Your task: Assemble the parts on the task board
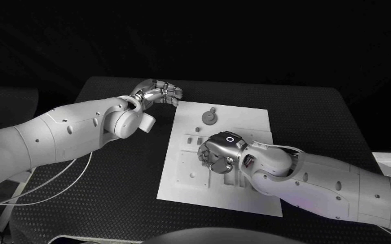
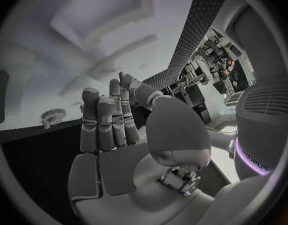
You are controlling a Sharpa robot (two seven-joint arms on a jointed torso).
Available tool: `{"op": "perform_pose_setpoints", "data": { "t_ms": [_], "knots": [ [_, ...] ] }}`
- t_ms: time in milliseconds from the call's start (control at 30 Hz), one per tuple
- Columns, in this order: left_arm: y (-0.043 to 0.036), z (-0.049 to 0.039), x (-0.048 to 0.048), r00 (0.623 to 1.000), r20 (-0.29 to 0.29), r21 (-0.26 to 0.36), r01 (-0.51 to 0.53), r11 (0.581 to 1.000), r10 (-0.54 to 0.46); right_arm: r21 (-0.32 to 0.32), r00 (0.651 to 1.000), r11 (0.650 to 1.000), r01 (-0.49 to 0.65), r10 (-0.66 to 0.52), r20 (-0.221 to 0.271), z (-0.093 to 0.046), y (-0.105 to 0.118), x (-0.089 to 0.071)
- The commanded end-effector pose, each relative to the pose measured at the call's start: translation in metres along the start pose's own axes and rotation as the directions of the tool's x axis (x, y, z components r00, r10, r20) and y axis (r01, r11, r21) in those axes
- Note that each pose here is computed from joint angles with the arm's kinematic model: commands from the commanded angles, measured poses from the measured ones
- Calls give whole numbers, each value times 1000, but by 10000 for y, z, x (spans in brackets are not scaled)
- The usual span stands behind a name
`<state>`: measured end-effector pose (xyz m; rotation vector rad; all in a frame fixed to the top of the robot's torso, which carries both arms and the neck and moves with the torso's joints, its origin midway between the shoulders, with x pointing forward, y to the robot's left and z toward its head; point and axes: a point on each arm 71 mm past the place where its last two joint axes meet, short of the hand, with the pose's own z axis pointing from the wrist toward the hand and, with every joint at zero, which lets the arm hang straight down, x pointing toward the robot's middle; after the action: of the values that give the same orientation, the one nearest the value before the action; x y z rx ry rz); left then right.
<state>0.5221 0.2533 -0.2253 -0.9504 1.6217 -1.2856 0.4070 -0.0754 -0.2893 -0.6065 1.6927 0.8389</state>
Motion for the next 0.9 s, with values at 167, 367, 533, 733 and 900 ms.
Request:
{"op": "perform_pose_setpoints", "data": {
  "t_ms": [167, 367, 533, 733, 900],
  "knots": [
    [-18, 5, 21, 1000, -14, 10, 9, 1000, -9, -6, 1000, 1000, 16, -16, -24, 8, 8, 33],
    [-17, 5, 19, 1000, -14, 10, 9, 1000, -9, -3, 999, 1000, 18, -18, -35, 11, -4, 53],
    [-17, 5, 18, 1000, -16, 9, 10, 1000, -10, -1, 999, 1000, 20, -20, -44, 12, -8, 83],
    [-17, 4, 19, 1000, -16, 9, 10, 1000, -10, 2, 998, 1000, 25, -25, -53, 17, -16, 106],
    [-18, 6, 24, 1000, -17, 9, 10, 1000, -10, 3, 997, 999, 32, -32, -71, 31, -7, 140]
  ]
}}
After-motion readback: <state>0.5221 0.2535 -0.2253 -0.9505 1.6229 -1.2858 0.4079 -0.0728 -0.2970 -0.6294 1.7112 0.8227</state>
